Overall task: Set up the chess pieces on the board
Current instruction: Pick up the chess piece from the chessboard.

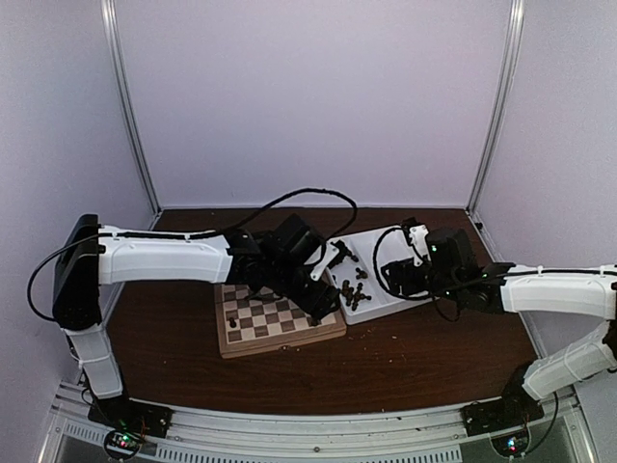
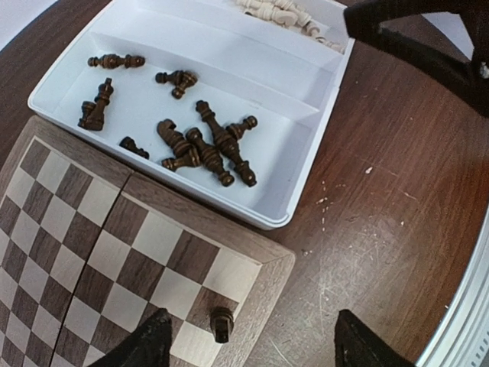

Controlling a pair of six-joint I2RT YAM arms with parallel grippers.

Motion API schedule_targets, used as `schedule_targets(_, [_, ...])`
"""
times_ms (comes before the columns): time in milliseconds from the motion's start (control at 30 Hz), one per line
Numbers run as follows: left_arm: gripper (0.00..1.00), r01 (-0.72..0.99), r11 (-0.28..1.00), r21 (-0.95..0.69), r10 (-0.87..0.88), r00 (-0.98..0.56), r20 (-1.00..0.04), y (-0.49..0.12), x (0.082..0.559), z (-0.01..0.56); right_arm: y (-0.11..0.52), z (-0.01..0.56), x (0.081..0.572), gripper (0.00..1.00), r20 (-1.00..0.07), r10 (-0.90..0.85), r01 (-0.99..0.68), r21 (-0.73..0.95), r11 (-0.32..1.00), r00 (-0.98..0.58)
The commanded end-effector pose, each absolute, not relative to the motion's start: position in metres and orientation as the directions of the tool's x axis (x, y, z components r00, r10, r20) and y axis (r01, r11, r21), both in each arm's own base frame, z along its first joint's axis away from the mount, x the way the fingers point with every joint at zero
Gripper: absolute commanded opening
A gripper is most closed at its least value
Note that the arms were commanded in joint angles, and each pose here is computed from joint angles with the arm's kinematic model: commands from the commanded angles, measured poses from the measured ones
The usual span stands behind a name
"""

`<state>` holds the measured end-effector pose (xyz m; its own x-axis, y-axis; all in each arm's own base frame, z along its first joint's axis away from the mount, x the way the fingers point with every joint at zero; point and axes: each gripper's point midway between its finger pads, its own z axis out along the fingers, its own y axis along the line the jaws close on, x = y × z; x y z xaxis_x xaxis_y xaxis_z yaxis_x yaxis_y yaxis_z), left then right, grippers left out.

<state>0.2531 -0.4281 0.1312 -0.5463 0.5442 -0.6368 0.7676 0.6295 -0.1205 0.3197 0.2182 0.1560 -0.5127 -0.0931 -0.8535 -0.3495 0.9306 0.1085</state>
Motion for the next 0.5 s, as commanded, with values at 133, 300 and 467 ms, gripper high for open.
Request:
schedule_targets(133, [0.64,0.733,0.671,-0.111,0.561,-0.6,-0.571,-0.429,0.261,0.113,0.199,0.155,0.34,0.83,-0.897,-0.017,-0.216,0.088,0.972,-0.442])
schedule_targets(300, [0.61,0.719,0.685,-0.112,0.56,-0.619,-0.551,-0.43,0.262,0.107,0.198,0.144,0.34,0.82,-0.896,0.001,-0.207,0.104,0.973,-0.445])
schedule_targets(467, [0.58,0.711,0.696,-0.102,0.574,-0.637,-0.515,-0.427,0.261,0.095,0.201,0.144,0.341,0.82,-0.893,-0.001,-0.216,0.108,0.97,-0.451])
